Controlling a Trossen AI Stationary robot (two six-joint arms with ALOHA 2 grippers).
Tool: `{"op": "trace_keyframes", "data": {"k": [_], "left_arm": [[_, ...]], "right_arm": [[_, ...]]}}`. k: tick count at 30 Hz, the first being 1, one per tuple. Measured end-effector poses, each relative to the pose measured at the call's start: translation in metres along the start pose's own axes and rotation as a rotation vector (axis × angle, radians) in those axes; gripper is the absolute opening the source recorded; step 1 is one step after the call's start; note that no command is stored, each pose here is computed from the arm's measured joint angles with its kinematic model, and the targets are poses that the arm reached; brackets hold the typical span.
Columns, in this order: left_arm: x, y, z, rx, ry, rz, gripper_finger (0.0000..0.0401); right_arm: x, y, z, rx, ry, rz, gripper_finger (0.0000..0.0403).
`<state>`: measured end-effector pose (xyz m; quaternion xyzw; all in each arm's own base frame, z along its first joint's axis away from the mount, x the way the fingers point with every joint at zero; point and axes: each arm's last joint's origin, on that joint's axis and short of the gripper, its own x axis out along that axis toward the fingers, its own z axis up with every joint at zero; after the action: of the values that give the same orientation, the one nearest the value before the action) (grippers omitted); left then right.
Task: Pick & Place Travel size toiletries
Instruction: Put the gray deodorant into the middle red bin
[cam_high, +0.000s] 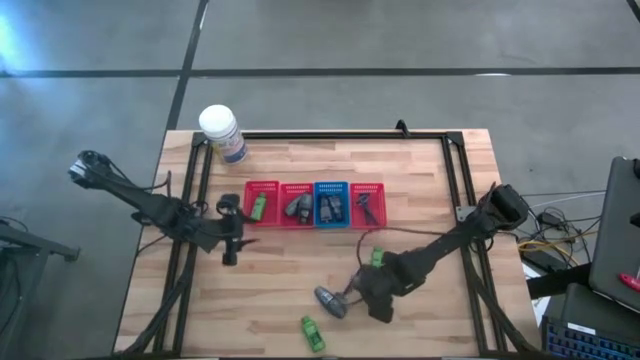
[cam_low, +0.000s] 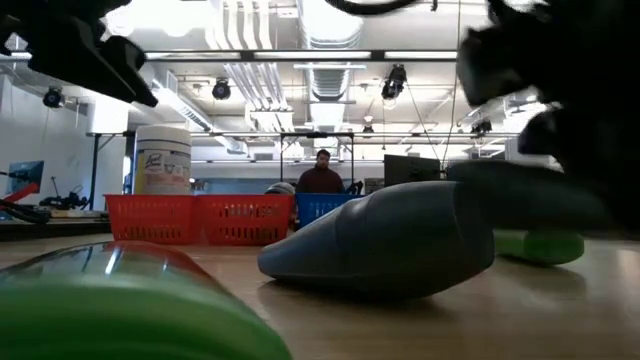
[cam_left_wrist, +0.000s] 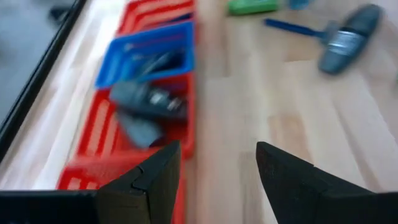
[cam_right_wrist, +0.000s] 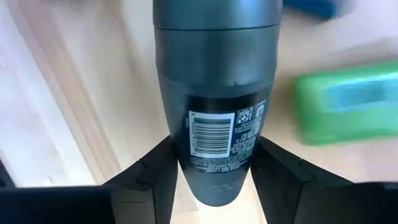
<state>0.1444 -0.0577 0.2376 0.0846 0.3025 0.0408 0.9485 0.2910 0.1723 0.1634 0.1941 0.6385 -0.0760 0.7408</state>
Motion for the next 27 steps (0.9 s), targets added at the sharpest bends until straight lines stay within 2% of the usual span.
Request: {"op": "trace_keyframes", "data": {"k": [5, 12, 18, 22, 27], "left_arm": [[0.019, -0.013, 0.004, 0.235, -0.051, -0.071, 0.0213], [0.052, -0.035, 0.01, 0.465, -0.152, -0.153, 0.0213], [0.078, -0.047, 0.019, 0.692, -0.272, -0.096, 0.0213], [0.093, -0.047, 0.034, 0.756, -0.379, -0.022, 0.0213], [0.111, -0.043, 0.049, 0.791, -0.412, -0.063, 0.0214]], "right_arm": [[-0.013, -0.005, 0.017, 0.11, -0.08, 0.01, 0.0162], [-0.025, -0.009, 0.044, 0.119, -0.155, 0.056, 0.0161], [-0.041, -0.01, 0.064, 0.101, -0.184, 0.107, 0.0161], [-0.05, -0.009, 0.073, 0.096, -0.195, 0.146, 0.0161], [-0.056, -0.008, 0.078, 0.081, -0.203, 0.17, 0.0161]]}}
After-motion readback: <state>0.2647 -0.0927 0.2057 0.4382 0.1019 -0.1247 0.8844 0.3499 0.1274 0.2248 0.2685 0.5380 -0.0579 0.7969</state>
